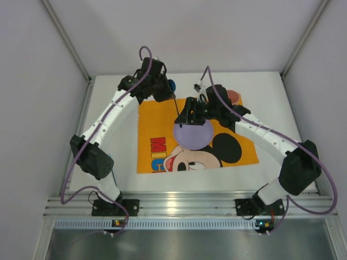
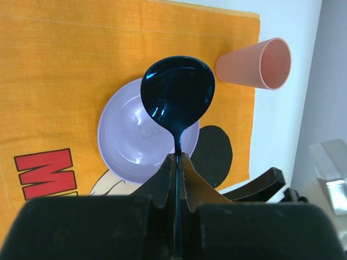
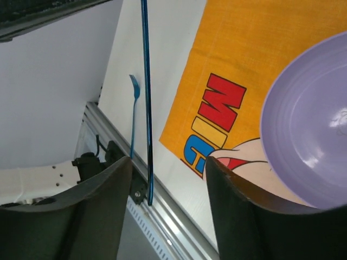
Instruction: Set the dinner table for one person
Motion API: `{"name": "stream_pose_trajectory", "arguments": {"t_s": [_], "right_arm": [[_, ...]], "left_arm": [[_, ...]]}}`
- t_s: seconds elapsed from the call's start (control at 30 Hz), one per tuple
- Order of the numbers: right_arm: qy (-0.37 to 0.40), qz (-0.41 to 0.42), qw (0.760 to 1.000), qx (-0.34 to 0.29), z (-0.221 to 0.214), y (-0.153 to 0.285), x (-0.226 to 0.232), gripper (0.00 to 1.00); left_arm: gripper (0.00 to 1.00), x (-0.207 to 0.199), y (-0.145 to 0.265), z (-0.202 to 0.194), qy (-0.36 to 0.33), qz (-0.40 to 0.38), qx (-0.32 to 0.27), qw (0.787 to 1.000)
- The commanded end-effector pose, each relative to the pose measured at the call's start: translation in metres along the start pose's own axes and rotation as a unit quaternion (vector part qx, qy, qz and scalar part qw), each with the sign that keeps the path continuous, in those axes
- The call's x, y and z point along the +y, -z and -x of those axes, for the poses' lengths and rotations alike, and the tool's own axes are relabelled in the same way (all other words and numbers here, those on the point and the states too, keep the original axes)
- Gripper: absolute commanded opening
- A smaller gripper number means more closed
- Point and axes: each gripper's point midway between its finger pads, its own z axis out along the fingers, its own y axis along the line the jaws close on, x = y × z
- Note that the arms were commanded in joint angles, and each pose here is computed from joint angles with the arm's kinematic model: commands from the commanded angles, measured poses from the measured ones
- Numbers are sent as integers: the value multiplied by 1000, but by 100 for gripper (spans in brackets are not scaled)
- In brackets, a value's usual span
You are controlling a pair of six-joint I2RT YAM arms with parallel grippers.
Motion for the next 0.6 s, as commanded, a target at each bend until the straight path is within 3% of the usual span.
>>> {"name": "stream_pose_trajectory", "arguments": {"t_s": [0.0, 0.07, 0.1, 0.13, 0.23, 0.27, 0.33, 0.37, 0.43, 0.47, 0.57], "right_arm": [[28, 27, 999, -23, 14, -11, 27, 54], [29, 26, 999, -21, 12, -16, 29, 35], [31, 24, 999, -22, 13, -17, 28, 4], [32, 21, 999, -25, 14, -18, 28, 0], [39, 14, 998, -40, 20, -13, 28, 0], [41, 7, 998, -46, 23, -11, 26, 0], [41, -5, 998, -51, 26, -4, 20, 0], [37, -13, 998, -59, 31, 2, 15, 0], [33, -28, 998, -55, 28, 7, 1, 0], [42, -46, 997, -52, 27, 15, -9, 0], [51, -98, 993, -38, 11, 32, -43, 0]], "left_arm": [[0, -26, 12, 9, 4, -46, -5, 999], [0, -30, 12, 9, 3, -52, 1, 999], [0, -30, 11, 7, 2, -52, 4, 999], [0, -29, 11, 7, 0, -50, 4, 999], [0, -24, 12, 4, -6, -44, 7, 999], [5, -24, 14, 3, -8, -45, 9, 999], [27, -25, 16, 2, -18, -51, 10, 998], [48, -24, 17, 0, -22, -50, 14, 998], [61, -20, 16, -6, -38, -50, 27, 998], [81, -20, 18, -9, -45, -53, 34, 997], [86, -7, 21, -23, -60, -36, 65, 995]]}}
